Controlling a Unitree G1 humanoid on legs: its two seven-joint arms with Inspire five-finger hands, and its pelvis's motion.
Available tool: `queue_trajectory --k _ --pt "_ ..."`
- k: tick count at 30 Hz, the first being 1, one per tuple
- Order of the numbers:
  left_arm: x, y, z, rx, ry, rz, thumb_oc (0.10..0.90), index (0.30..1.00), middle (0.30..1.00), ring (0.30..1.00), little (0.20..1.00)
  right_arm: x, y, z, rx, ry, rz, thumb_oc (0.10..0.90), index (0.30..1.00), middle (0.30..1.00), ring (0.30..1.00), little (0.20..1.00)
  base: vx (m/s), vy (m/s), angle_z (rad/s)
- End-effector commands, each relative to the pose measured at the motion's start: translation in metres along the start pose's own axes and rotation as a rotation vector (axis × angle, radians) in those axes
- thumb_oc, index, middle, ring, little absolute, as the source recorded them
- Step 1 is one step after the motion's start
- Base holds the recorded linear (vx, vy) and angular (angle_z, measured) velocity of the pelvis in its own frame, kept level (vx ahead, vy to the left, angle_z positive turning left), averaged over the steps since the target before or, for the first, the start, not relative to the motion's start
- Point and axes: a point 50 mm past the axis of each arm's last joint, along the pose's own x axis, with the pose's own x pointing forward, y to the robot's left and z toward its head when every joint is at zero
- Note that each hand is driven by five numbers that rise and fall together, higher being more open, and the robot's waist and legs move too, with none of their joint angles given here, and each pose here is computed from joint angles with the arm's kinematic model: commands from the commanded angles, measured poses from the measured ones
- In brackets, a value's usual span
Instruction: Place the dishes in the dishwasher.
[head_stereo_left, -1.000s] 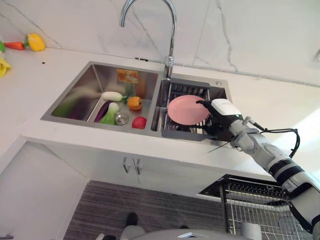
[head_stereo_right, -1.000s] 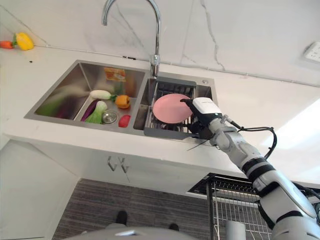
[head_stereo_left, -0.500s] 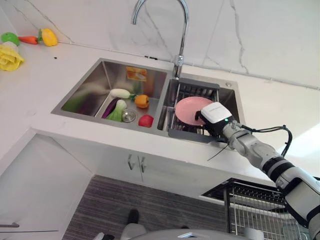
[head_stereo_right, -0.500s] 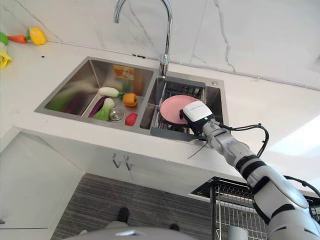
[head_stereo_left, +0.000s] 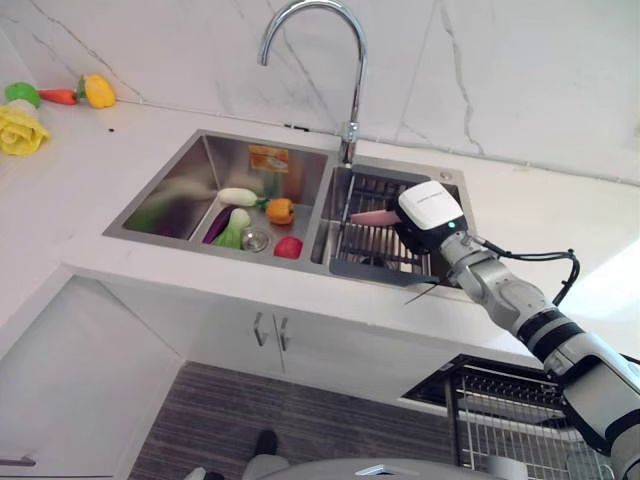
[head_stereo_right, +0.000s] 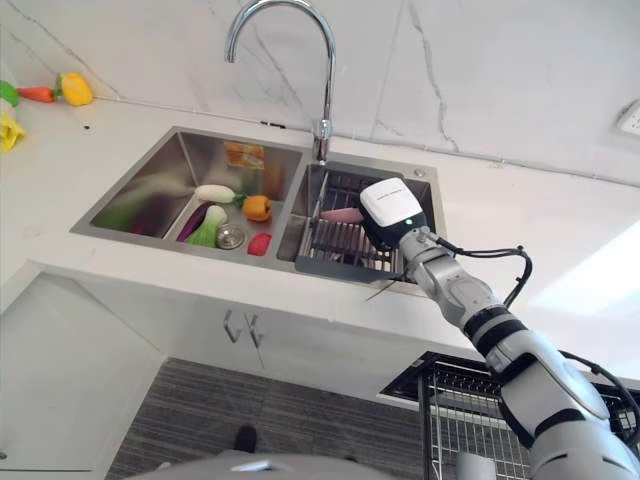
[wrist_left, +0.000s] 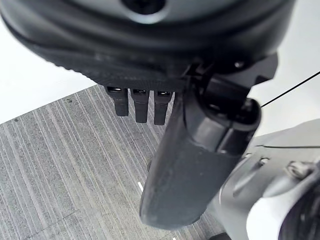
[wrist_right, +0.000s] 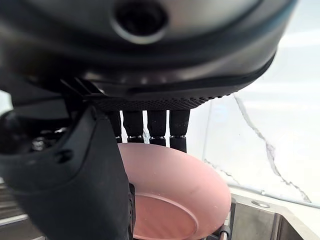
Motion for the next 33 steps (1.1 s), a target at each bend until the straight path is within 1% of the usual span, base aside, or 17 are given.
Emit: queue_trajectory --k 1,3,6,9,10,11,14,17,18,22,24,25,26,29,30,31,33 --pt "0.009 0.014 0.018 0.101 -0.008 0.040 0.800 0.900 0.900 0.900 0.900 0.010 -0.086 -0.019 0.088 0.049 -0.407 0.400 0.300 0.300 0.300 0.300 0.00 0.000 0.00" --pt "0.009 0.014 0.016 0.085 0.001 0.042 0.800 0.900 0.900 0.900 0.900 0.006 -0.093 -0.017 0.117 0.042 -0.447 0.400 0.300 0.300 0.300 0.300 0.00 0.000 0.00" --pt "0.008 0.011 0.009 0.000 0.056 0.044 0.800 0.900 0.900 0.900 0.900 -0.013 -0.125 -0.013 0.184 0.011 -0.650 0.400 0.300 0.300 0.300 0.300 -0.01 0.014 -0.03" --pt "0.006 0.005 0.001 -0.099 0.120 0.042 0.800 0.900 0.900 0.900 0.900 -0.044 -0.155 -0.011 0.178 -0.022 -0.830 0.400 0.300 0.300 0.300 0.300 0.00 0.020 -0.10" --pt "0.006 0.006 0.001 -0.091 0.120 0.042 0.800 0.900 0.900 0.900 0.900 -0.048 -0.155 -0.012 0.177 -0.015 -0.828 0.400 0.300 0.300 0.300 0.300 0.01 0.018 -0.20" --pt "0.005 0.002 -0.003 -0.141 0.153 0.034 0.800 0.900 0.900 0.900 0.900 -0.071 -0.174 -0.012 0.158 -0.029 -0.940 0.400 0.300 0.300 0.300 0.300 0.01 0.015 -0.27" --pt "0.004 -0.003 -0.002 -0.196 0.165 0.013 0.800 0.900 0.900 0.900 0.900 -0.100 -0.189 -0.022 0.074 0.008 -1.029 0.400 0.300 0.300 0.300 0.300 0.00 0.016 -0.38" --pt "0.004 -0.004 -0.002 -0.204 0.165 0.009 0.800 0.900 0.900 0.900 0.900 -0.105 -0.188 -0.026 0.062 0.033 -1.024 0.400 0.300 0.300 0.300 0.300 -0.01 0.014 -0.58" --pt "0.004 -0.004 -0.001 -0.218 0.158 0.005 0.800 0.900 0.900 0.900 0.900 -0.112 -0.184 -0.035 0.033 0.084 -0.986 0.400 0.300 0.300 0.300 0.300 -0.01 0.029 -0.51" --pt "0.005 -0.006 0.006 -0.235 0.121 -0.005 0.800 0.900 0.900 0.900 0.900 -0.120 -0.163 -0.051 -0.011 0.171 -0.826 0.400 0.300 0.300 0.300 0.300 -0.02 0.027 -0.84" --pt "0.005 -0.005 0.012 -0.258 0.089 -0.003 0.800 0.900 0.900 0.900 0.900 -0.125 -0.142 -0.056 -0.026 0.214 -0.685 0.400 0.300 0.300 0.300 0.300 -0.01 0.030 -0.95" --pt "0.005 -0.005 0.011 -0.258 0.090 -0.003 0.800 0.900 0.900 0.900 0.900 -0.125 -0.142 -0.056 -0.026 0.214 -0.684 0.400 0.300 0.300 0.300 0.300 -0.02 0.037 -0.98" --pt "0.006 -0.002 0.017 -0.276 0.056 0.004 0.800 0.900 0.900 0.900 0.900 -0.125 -0.127 -0.057 -0.021 0.226 -0.577 0.400 0.300 0.300 0.300 0.300 -0.02 0.018 -0.84" --pt "0.006 -0.001 0.022 -0.288 0.033 0.003 0.800 0.900 0.900 0.900 0.900 -0.124 -0.118 -0.059 -0.020 0.233 -0.521 0.400 0.300 0.300 0.300 0.300 -0.02 0.023 -0.79" --pt "0.006 -0.003 0.034 -0.292 -0.026 -0.012 0.800 0.900 0.900 0.900 0.900 -0.127 -0.092 -0.065 -0.014 0.272 -0.372 0.400 0.300 0.300 0.300 0.300 -0.02 0.024 -0.50" --pt "0.006 -0.003 0.033 -0.293 -0.025 -0.013 0.800 0.900 0.900 0.900 0.900 -0.127 -0.092 -0.065 -0.015 0.272 -0.371 0.400 0.300 0.300 0.300 0.300 -0.02 0.037 -0.32" --pt "0.005 -0.004 0.042 -0.300 -0.067 -0.024 0.800 0.900 0.900 0.900 0.900 -0.130 -0.073 -0.070 -0.013 0.307 -0.273 0.400 0.300 0.300 0.300 0.300 -0.01 0.017 -0.16"
